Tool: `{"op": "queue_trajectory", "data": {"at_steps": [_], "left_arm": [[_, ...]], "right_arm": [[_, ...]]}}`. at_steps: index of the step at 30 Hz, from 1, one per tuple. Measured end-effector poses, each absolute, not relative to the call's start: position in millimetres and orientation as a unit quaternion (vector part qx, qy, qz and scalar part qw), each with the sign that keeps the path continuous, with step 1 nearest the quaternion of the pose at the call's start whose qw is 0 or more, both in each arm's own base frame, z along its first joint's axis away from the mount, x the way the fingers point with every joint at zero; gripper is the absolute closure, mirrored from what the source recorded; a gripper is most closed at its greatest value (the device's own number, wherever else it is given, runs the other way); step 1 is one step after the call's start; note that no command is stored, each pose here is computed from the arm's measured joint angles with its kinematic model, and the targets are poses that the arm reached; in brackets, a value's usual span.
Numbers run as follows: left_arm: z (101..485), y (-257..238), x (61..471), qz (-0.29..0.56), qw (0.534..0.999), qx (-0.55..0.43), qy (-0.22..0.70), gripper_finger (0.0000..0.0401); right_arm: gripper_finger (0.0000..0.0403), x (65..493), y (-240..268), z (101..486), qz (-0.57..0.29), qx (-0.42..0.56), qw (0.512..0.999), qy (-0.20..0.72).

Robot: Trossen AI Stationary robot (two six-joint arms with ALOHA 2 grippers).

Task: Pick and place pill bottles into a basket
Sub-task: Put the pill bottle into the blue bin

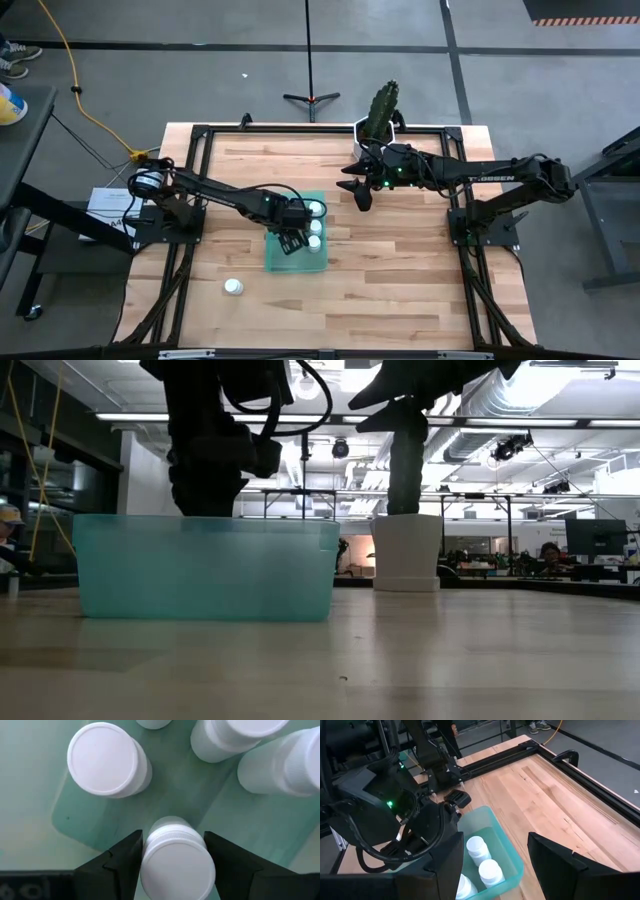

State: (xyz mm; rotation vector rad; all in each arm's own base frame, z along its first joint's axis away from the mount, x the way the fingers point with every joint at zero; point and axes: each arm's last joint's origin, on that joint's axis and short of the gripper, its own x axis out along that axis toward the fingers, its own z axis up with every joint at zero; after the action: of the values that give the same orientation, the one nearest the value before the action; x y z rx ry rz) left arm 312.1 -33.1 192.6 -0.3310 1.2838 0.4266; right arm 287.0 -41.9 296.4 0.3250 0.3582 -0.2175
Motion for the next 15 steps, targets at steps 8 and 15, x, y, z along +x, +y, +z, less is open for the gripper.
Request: {"op": "queue_trajectory", "data": {"at_steps": [8,15], "left_arm": [[192.7,-33.4,312.2,0.184,0.768,-0.147,0.595,0.0148],[193.3,-33.9,310.5,0.175,0.763,-0.154,0.603,0.0085]], "right_arm": [[0.0192,286.9,-41.9,296.3,-0.108,0.161,0.965,0.178],[0.0192,286.9,-41.9,296.2,-0.108,0.161,0.965,0.178]]}}
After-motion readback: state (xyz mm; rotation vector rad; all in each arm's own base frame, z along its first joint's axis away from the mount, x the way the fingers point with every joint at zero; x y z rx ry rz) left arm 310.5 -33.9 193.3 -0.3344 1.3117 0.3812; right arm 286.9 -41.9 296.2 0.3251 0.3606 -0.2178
